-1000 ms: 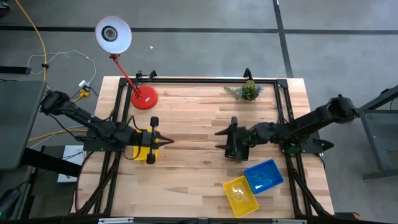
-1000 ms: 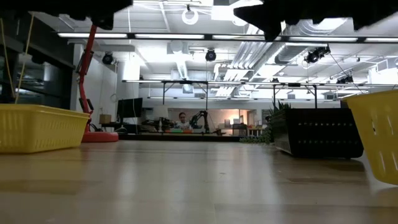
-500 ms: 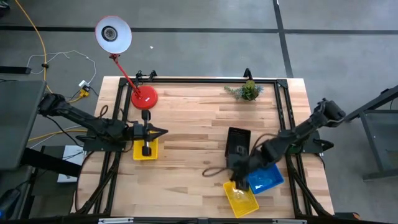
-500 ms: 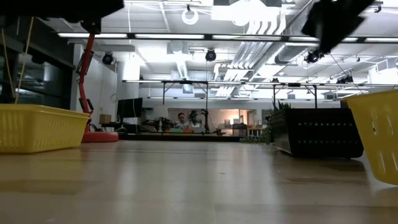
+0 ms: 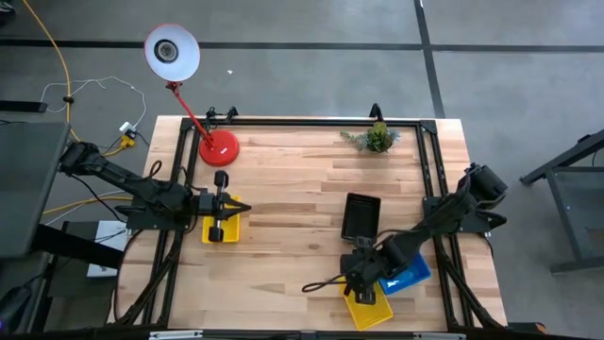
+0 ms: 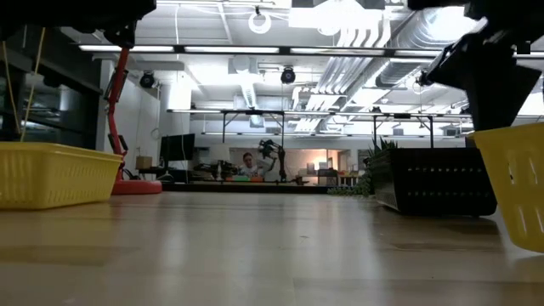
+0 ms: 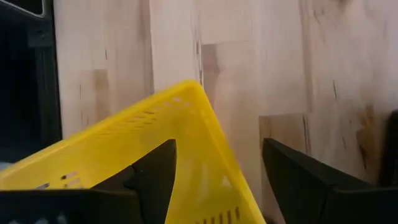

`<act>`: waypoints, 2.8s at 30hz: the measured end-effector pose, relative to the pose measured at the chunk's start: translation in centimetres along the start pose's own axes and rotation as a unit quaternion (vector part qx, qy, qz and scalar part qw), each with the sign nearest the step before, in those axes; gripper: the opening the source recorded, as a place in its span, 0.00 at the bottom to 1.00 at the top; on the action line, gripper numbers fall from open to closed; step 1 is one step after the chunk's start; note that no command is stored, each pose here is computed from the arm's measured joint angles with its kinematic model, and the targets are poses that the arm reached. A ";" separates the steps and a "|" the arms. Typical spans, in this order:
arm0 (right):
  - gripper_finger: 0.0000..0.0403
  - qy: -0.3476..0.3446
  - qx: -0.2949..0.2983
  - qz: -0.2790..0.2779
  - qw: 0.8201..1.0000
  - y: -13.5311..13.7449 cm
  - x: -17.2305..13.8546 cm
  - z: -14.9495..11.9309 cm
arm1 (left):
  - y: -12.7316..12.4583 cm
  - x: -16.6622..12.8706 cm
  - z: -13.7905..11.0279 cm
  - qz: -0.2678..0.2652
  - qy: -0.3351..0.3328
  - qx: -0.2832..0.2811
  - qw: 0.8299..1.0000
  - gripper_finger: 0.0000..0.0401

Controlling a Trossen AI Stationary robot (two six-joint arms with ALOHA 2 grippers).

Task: Stack baskets by color
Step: Stack the bottom yellow basket on the top yellow basket

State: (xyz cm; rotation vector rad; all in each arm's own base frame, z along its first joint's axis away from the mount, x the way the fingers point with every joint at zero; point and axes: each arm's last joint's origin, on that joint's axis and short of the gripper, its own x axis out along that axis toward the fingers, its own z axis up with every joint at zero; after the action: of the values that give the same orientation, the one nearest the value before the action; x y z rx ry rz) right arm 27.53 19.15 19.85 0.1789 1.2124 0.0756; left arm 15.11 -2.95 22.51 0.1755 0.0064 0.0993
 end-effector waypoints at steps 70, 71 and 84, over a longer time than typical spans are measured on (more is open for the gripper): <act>0.00 -0.460 -0.190 -0.117 0.860 -12.7 -2.6 15.3 | -1.5 -1.4 2.4 -0.065 -0.112 0.018 0.991 0.08; 0.00 -0.465 -0.187 -0.119 0.857 -12.8 -2.8 15.4 | -1.7 -1.6 2.7 -0.071 -0.123 0.019 0.990 0.10; 0.00 -0.508 -0.133 -0.130 0.841 -15.6 -1.1 16.7 | -2.7 -2.5 3.3 -0.095 -0.153 0.030 0.983 0.17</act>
State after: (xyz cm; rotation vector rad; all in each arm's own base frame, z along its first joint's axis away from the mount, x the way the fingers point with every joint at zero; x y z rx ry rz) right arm 42.19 2.07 23.73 -0.1887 0.1392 -0.0881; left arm 12.97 -6.41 25.31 0.2472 -0.2796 -0.1195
